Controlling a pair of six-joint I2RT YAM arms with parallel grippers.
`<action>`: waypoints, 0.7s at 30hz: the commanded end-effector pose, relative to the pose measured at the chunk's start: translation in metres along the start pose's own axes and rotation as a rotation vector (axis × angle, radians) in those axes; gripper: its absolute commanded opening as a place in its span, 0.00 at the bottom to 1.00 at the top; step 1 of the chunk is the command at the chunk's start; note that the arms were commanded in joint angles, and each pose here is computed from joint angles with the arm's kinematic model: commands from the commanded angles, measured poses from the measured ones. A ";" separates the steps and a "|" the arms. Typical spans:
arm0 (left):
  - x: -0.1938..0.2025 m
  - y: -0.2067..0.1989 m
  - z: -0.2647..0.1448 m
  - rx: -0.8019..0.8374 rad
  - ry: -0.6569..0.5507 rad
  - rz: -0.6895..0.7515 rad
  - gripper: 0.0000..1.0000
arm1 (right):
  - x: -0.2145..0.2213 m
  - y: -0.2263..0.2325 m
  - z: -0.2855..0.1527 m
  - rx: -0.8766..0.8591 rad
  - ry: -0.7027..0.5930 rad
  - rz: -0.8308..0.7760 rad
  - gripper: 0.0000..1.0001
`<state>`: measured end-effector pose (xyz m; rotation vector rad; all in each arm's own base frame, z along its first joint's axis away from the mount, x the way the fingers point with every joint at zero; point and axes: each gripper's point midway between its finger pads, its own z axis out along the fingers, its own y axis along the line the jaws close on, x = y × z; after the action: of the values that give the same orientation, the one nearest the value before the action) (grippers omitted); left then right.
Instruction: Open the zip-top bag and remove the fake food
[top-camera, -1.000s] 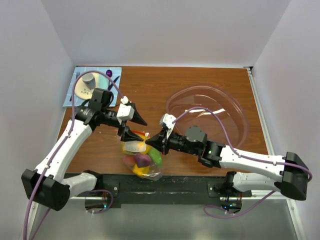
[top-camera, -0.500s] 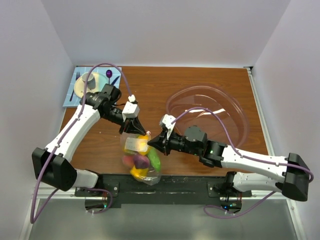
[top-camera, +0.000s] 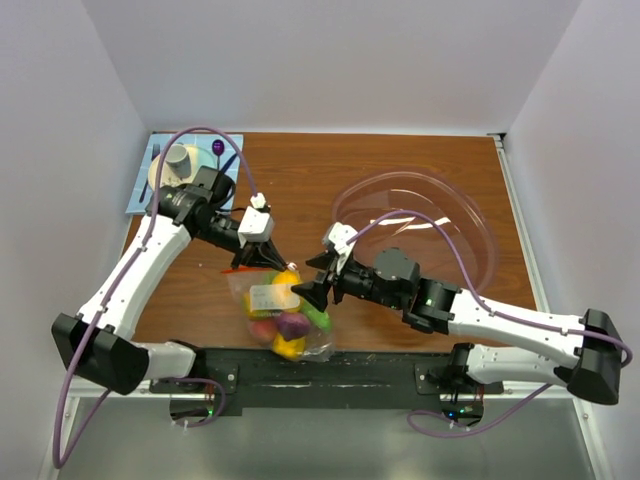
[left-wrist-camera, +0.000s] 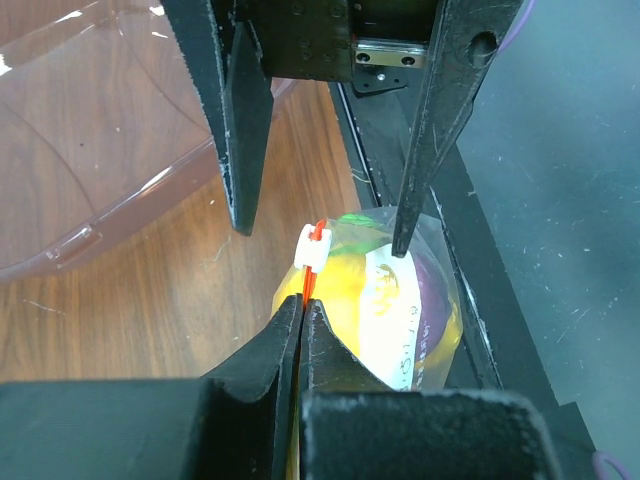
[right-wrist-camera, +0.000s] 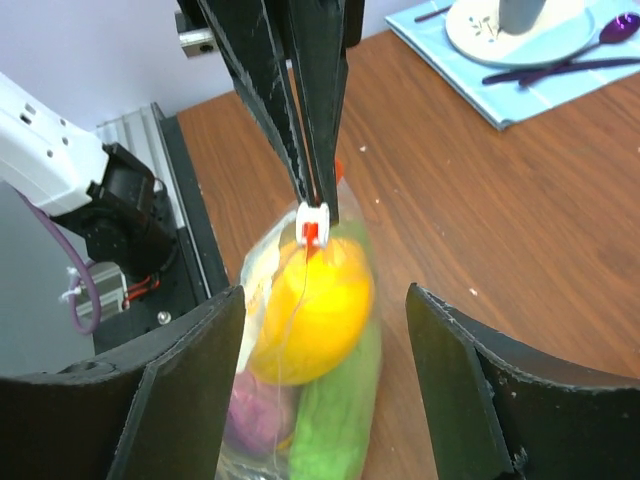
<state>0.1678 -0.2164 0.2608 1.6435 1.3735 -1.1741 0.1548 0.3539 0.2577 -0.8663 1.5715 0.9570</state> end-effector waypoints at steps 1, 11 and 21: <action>-0.023 -0.007 -0.006 -0.014 -0.036 0.056 0.00 | -0.025 0.013 0.008 -0.057 -0.044 -0.023 0.70; -0.027 -0.013 -0.009 -0.023 -0.041 0.062 0.00 | -0.017 0.021 0.022 -0.105 -0.021 -0.009 0.40; -0.013 -0.024 -0.006 -0.016 -0.029 0.042 0.00 | -0.025 0.027 0.013 -0.140 -0.025 -0.039 0.00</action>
<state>0.1552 -0.2101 0.2704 1.6532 1.3451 -1.1189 0.1476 0.3769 0.2439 -0.9745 1.5860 1.0062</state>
